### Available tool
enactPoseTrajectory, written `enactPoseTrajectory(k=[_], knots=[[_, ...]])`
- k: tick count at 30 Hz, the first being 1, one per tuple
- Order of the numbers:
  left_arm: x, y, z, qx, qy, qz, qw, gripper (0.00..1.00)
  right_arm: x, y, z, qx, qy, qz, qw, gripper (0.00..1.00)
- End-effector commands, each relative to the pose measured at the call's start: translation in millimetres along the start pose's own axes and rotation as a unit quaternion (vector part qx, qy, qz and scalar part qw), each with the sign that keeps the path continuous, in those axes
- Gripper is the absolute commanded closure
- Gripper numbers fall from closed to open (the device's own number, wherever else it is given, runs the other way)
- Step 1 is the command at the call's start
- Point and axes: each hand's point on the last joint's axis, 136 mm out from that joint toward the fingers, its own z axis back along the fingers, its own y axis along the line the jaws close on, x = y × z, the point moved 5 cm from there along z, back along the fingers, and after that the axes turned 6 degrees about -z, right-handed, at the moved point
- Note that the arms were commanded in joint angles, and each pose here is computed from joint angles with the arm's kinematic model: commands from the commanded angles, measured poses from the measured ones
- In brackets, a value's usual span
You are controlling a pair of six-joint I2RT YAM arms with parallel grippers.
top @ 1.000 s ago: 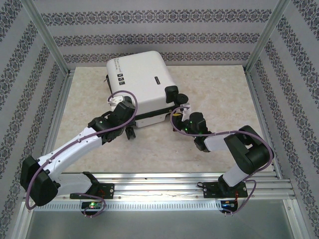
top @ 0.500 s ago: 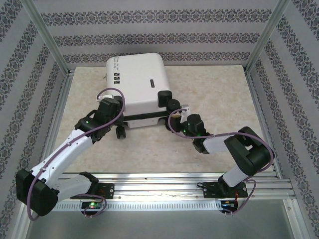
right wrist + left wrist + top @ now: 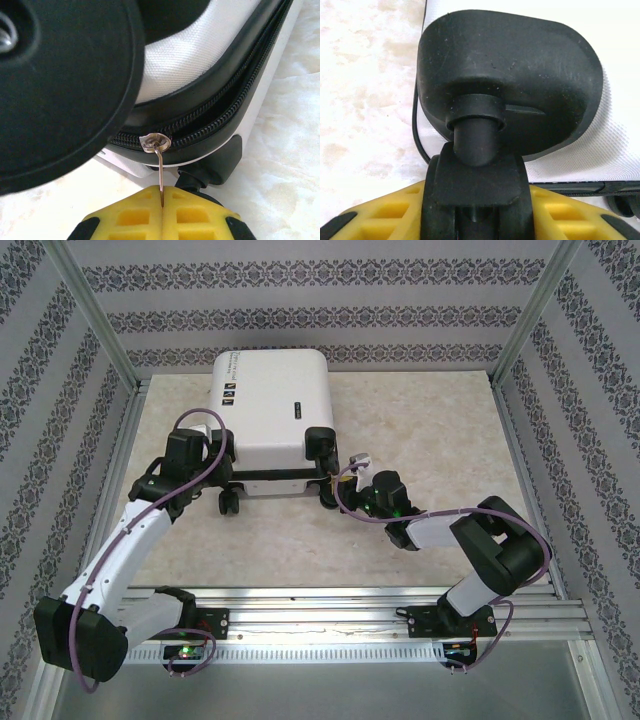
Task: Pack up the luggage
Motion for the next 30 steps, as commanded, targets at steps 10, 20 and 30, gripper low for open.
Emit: enactPoseTrajectory(k=[10, 20, 30], knots=[[41, 10, 77, 0.011, -0.125, 0.037, 0.991, 0.33, 16, 6, -3, 0.017, -0.021, 0.016, 0.999, 1.00], [28, -32, 75, -0.099, -0.156, 0.077, 0.980, 0.32, 18, 10, -8, 0.046, -0.022, -0.001, 0.999, 1.00], [-1, -104, 54, -0.125, -0.107, 0.007, 0.986, 0.32, 23, 10, -9, 0.066, -0.024, -0.019, 0.997, 1.00]])
